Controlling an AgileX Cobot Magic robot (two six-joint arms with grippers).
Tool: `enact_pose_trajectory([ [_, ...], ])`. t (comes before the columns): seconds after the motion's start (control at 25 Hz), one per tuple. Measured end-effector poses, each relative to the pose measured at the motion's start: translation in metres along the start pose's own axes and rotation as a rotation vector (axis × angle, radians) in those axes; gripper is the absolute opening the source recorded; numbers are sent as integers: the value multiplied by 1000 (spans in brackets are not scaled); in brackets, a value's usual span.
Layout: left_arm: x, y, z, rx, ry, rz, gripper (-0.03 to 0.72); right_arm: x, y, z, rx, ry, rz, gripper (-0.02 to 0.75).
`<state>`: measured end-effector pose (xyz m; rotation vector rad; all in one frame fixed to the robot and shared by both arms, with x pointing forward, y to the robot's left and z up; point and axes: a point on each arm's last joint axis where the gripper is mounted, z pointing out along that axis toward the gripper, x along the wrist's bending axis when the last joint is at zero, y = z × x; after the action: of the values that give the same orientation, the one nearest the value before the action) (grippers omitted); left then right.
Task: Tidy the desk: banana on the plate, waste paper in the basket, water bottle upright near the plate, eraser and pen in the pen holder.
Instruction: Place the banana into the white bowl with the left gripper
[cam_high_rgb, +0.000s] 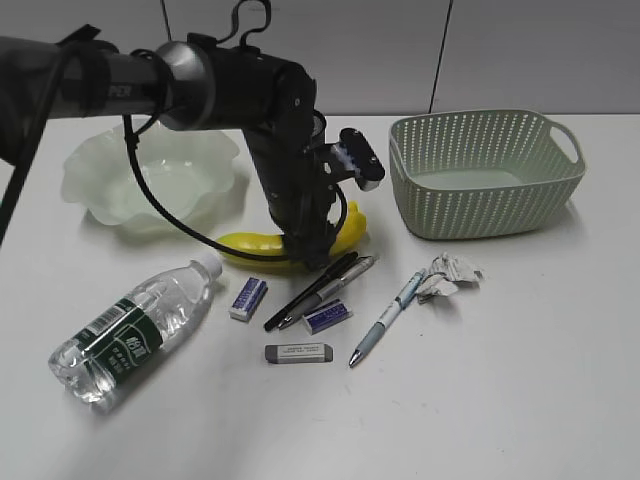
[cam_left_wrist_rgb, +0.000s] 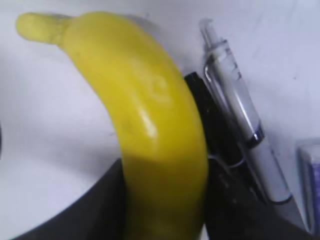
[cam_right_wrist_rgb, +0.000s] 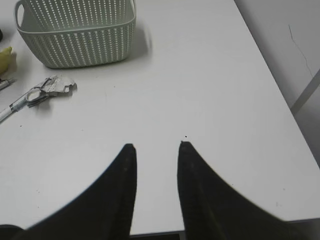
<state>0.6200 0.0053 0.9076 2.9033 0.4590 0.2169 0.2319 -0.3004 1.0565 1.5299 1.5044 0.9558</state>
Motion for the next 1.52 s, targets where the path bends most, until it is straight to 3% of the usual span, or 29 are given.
enact_pose_trajectory([
  [0.36,9,13,-109,-200,181,18,330,0,0,0,0,0,0,239],
  [0.52,15,4,-167,-278,277,-71,330,0,0,0,0,0,0,239],
  [0.64,42,-21,-189,-283,359,-208,330,0,0,0,0,0,0,239],
  [0.88,113,-95,-175,-227,350,-587,330,0,0,0,-1,0,0,239],
  [1.08,148,-131,-141,-312,207,-851,330,0,0,0,-1,0,1,239],
  [1.16,154,-135,-125,-324,166,-903,330,0,0,0,-1,0,1,239],
  [1.32,156,-137,-104,-309,131,-929,333,0,0,0,-1,0,1,239],
  [1.52,154,-139,-103,-270,126,-916,476,0,0,0,-1,0,0,239],
])
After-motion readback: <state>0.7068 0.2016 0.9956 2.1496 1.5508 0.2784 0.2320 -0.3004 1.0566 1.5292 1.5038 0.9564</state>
